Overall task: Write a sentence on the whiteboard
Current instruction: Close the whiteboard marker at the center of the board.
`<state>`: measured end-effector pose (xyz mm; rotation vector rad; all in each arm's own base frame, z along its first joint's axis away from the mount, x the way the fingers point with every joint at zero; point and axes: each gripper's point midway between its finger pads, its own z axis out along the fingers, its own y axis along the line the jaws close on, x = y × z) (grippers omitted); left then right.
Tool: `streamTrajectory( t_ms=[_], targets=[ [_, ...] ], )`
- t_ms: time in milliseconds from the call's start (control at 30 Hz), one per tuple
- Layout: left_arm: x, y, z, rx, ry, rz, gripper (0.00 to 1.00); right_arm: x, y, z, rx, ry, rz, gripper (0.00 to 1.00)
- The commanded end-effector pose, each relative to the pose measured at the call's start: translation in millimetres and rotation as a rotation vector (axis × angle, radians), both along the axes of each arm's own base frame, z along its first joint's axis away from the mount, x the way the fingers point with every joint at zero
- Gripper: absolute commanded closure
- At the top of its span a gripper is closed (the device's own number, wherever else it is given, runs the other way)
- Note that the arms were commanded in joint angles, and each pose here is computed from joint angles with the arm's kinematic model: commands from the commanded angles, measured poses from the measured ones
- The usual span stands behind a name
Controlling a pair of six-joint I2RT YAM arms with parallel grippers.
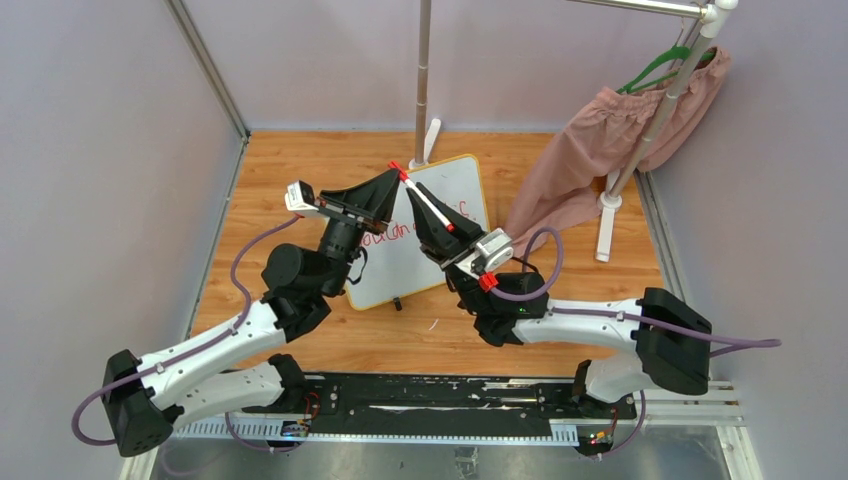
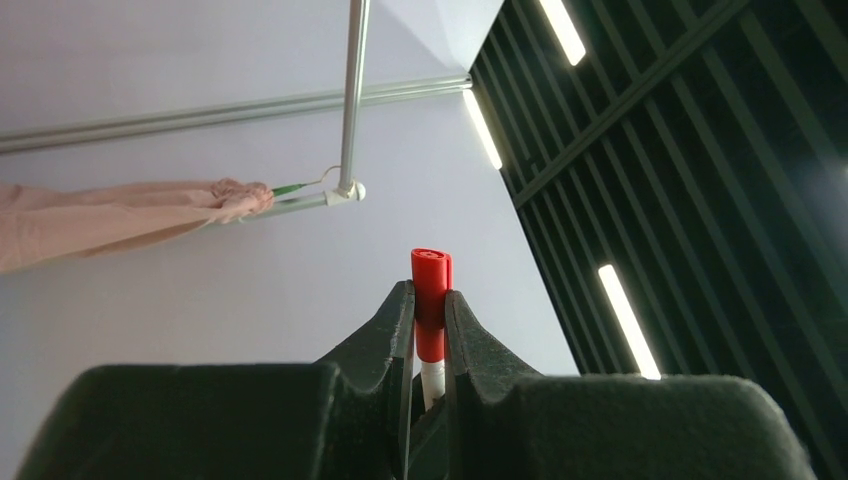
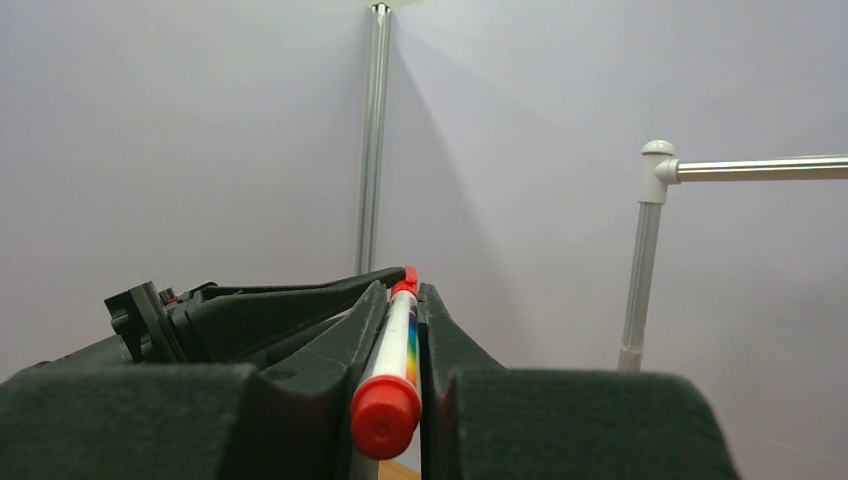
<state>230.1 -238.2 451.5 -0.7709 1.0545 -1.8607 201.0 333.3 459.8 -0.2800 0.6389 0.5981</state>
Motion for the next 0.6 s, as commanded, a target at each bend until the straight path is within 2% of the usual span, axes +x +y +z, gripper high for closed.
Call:
streamTrajectory(
  t_ms=[0,333,567],
  targets=[
    [-29,-26,15,0.029,-0.09,-0.167,1.0,11,12,-8,-0.047,0.001,-0.047,1.0],
    [-31,-32,20,0.032,-0.102,-0.177,1.0,10,29,-13,-0.052,0.004,0.012,1.0],
    [-32,-30,22,0.042,-0.117,-0.167,1.0,3,20,-3,-0.021,-0.003,0.038,1.0]
  ],
)
